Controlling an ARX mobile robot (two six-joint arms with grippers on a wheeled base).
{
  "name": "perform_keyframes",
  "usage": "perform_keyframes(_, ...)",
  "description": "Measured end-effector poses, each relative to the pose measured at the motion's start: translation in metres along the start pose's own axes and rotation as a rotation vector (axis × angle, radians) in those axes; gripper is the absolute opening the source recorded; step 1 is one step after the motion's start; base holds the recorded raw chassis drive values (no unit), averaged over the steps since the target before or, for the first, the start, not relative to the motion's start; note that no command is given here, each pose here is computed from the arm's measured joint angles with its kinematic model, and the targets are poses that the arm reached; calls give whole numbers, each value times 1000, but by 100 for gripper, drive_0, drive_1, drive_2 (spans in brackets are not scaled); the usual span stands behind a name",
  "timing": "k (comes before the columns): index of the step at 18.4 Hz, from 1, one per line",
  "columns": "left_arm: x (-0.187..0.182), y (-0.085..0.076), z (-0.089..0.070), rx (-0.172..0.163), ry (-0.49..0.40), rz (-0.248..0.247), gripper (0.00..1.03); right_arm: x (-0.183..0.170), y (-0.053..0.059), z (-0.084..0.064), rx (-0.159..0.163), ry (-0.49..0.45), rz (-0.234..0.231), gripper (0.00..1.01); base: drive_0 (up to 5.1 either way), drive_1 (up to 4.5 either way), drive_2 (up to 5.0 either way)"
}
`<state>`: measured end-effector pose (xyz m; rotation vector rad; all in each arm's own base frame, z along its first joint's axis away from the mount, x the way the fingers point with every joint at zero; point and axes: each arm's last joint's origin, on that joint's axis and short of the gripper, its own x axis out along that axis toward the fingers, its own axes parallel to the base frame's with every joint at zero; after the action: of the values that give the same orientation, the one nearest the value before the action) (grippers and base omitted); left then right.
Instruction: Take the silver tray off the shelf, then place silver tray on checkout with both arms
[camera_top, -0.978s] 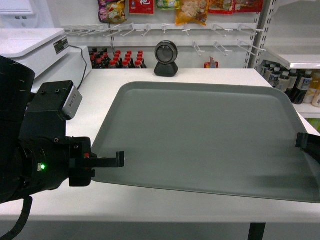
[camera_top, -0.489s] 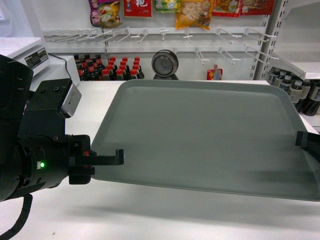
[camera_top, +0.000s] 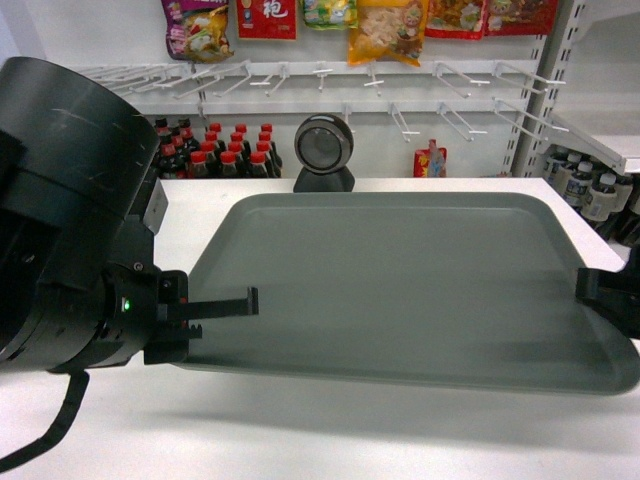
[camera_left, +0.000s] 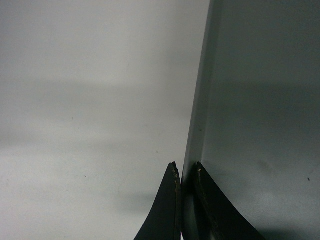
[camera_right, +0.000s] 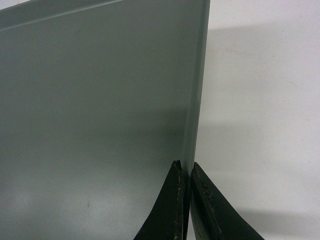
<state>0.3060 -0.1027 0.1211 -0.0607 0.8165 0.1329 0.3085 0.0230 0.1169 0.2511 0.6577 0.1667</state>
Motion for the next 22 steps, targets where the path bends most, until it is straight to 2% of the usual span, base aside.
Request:
perform_keyframes(1, 27, 5, 23, -90, 38, -14, 3, 47, -5, 20, -9, 46, 56, 2, -5, 428, -438)
perform_keyframes(2, 69, 9, 50, -128, 28, 6, 3, 106, -4, 43, -46, -15, 80, 2, -5, 428, -438)
perform_keyframes(3, 86, 6, 43, -132, 69, 39, 3, 138, -6, 30, -92, 11, 73, 2, -5, 428, -438)
perform_keyframes(6, 87, -2, 21, -121, 122, 49, 3, 138, -12, 8, -97, 71, 37, 2, -5, 428, -438)
perform_keyframes(8, 87, -6, 17, -122, 139, 54, 7, 138, -12, 6, -114, 73, 28, 5, -5, 428, -438)
perform_keyframes(10, 86, -7, 15, -109, 138, 88, 17, 136, -13, 5, -138, 72, 29, 14, -5, 428, -438)
perform_keyframes(14, 85, -6, 14, -101, 145, 116, 28, 133, -13, 4, -155, 58, 24, 25, -5, 428, -438)
perform_keyframes(16, 84, -6, 15, -99, 138, 129, 35, 129, -13, 5, -165, 39, 17, 33, -2, 214, -219)
perform_keyframes(17, 79, -5, 16, -95, 116, 139, 43, 123, -13, 8, -177, 8, 8, 40, 0, 0, 0)
perform_keyframes(18, 68, -4, 21, -101, 79, 140, 52, 112, -13, 16, -191, -29, 0, 49, 0, 0, 0)
perform_keyframes(19, 51, -3, 30, -109, -17, 123, 61, 96, -13, 26, -210, -95, -6, 58, 0, 0, 0)
perform_keyframes(20, 26, -4, 43, -109, -159, 104, 70, 84, -10, 36, -232, -224, -30, 62, 0, 0, 0)
perform_keyframes(21, -4, -4, 60, -111, -424, -46, 64, 72, -9, 44, -241, -429, -107, 53, 0, 0, 0)
perform_keyframes(22, -35, 3, 64, -64, -633, -164, 53, 51, -10, 32, -236, -544, -160, 40, 0, 0, 0)
